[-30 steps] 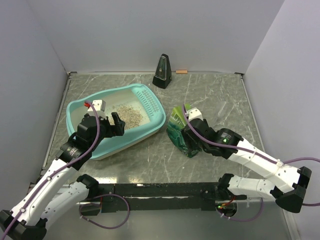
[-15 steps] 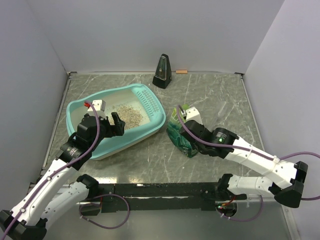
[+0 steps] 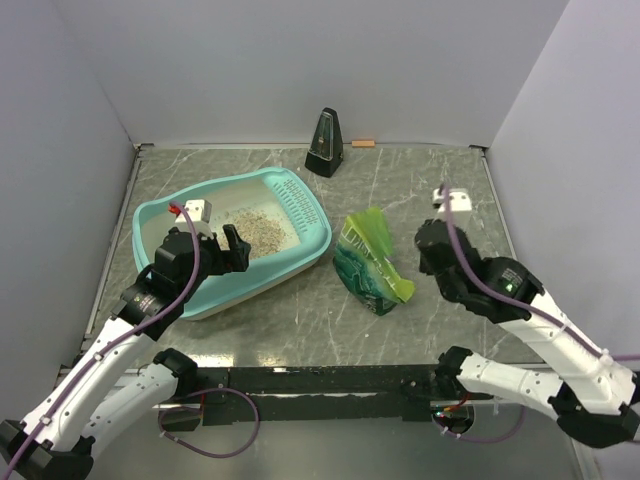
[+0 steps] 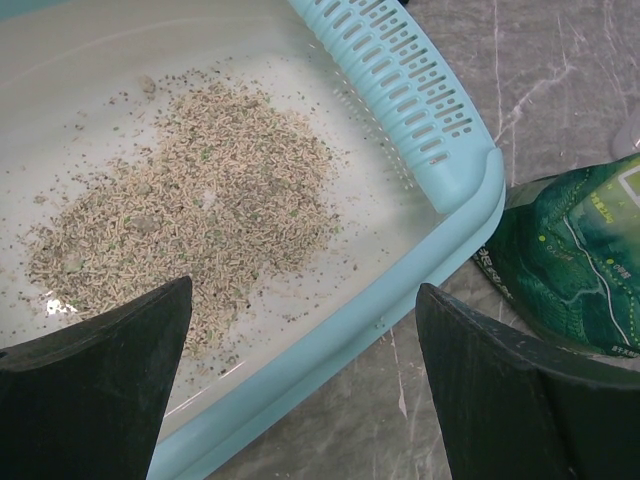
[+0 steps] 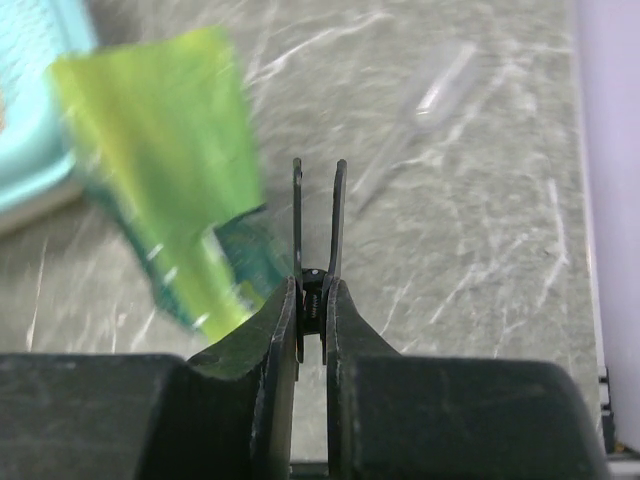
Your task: Fill the litter box with clean litter
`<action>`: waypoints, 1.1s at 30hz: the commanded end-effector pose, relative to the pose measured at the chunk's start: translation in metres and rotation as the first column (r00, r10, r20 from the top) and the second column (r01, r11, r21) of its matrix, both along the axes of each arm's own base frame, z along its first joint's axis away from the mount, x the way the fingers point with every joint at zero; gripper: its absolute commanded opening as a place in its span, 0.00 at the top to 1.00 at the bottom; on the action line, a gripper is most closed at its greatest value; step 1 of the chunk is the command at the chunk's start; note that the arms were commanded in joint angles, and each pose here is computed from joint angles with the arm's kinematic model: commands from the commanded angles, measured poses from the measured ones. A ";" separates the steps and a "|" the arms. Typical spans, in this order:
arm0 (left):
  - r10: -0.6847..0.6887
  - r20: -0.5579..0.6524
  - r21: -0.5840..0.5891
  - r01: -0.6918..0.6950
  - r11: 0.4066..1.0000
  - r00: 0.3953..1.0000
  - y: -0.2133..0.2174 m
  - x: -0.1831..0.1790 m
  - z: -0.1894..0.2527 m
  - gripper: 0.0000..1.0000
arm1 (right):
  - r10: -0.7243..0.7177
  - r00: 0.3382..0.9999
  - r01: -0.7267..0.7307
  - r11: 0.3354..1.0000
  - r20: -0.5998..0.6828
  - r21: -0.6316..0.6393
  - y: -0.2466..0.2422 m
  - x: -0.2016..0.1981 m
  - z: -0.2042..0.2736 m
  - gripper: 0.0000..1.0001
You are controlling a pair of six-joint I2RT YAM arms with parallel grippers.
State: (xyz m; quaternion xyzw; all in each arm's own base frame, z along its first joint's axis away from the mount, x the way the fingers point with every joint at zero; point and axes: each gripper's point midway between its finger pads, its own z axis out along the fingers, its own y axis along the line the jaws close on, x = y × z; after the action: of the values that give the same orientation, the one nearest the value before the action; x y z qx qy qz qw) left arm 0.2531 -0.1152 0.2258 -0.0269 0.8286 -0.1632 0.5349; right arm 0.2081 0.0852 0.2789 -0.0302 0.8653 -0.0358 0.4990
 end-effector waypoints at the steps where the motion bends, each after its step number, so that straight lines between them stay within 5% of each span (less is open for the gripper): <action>1: -0.017 0.023 -0.012 0.018 1.000 1.000 -0.003 0.001 0.012 0.03 | -0.058 0.995 0.048 0.993 0.086 0.108 -0.010 0.026 0.021 1.00; 8: -0.009 0.017 -0.009 0.009 1.000 1.000 -0.002 0.001 0.010 0.03 | -0.168 0.983 0.147 0.965 0.078 0.217 -0.018 0.087 0.006 1.00; 20: -0.037 0.000 0.000 0.037 0.999 0.999 -0.006 0.002 0.005 0.03 | -0.140 0.979 0.198 0.836 -0.149 0.513 -0.012 0.185 -0.090 1.00; 33: -0.043 -0.021 0.011 0.043 0.999 0.999 -0.008 0.004 -0.001 0.03 | -0.184 0.923 0.346 0.782 -0.339 0.518 -0.026 0.224 -0.195 1.00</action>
State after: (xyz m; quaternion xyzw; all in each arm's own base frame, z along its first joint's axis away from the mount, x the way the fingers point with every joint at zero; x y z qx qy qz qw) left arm 0.2554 -0.1219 0.2137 -0.0129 0.8418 -0.1637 0.5142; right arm 0.4121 0.0546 0.0837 0.2325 0.9029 0.1330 0.3362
